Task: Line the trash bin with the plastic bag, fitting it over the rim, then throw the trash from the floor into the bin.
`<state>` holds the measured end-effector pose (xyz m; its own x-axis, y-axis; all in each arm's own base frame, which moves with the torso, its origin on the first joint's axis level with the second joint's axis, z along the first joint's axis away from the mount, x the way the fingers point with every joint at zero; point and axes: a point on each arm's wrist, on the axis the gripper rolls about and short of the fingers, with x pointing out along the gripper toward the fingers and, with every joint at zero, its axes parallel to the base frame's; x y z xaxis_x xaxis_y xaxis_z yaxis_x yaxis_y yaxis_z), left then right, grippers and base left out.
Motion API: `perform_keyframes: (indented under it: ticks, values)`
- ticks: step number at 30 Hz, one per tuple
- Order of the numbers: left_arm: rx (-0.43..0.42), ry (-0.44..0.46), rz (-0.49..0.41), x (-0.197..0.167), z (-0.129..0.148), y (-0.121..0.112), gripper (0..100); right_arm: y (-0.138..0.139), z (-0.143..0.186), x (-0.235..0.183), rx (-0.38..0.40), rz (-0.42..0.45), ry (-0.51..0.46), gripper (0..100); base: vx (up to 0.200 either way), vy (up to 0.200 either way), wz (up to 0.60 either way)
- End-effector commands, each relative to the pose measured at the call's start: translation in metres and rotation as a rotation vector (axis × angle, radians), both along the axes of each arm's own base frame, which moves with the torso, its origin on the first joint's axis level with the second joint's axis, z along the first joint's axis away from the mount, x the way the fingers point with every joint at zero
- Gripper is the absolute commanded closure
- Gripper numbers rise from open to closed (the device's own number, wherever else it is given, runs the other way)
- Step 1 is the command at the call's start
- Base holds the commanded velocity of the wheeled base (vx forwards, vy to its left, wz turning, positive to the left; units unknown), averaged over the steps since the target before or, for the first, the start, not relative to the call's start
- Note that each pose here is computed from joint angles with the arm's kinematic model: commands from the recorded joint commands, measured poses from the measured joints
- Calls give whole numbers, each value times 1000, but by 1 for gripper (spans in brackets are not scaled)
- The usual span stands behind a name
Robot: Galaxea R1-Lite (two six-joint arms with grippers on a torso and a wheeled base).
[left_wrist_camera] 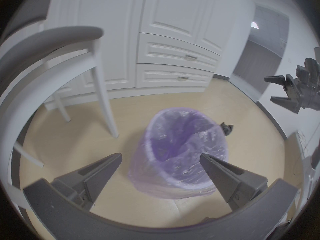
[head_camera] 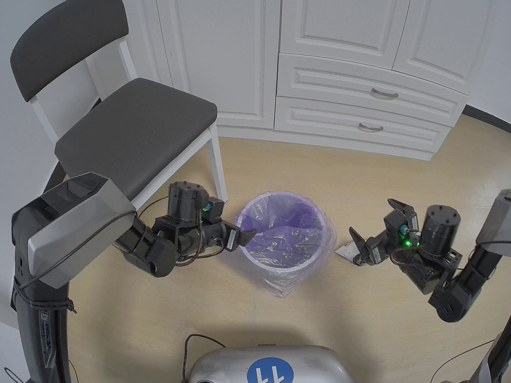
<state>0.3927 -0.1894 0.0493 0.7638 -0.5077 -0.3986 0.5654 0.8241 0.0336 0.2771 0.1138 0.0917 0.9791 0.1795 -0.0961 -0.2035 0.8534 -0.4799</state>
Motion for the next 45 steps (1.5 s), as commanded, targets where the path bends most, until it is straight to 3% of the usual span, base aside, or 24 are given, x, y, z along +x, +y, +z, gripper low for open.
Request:
perform_keyframes:
  ticks: [1,5,21,37,38,45]
  values:
    - [43,-4,-190,14,0,-55,0,-18,6,-47,-159,46,-42,0,0,0,0]
    - [80,8,-211,30,-15,-68,0,-15,4,-43,-153,78,-43,0,0,0,0]
    - [144,13,-228,66,-61,-86,0,-13,-13,-19,-164,51,-8,0,0,0,0]
    - [139,0,-246,65,-62,-95,0,-13,-14,-14,-163,37,-11,0,0,0,0]
    - [132,-7,-247,65,-61,-95,100,-15,-14,-13,-163,31,-12,0,0,0,0]
    - [140,12,-246,56,-53,-90,100,-16,-13,-12,-162,26,-15,0,0,0,0]
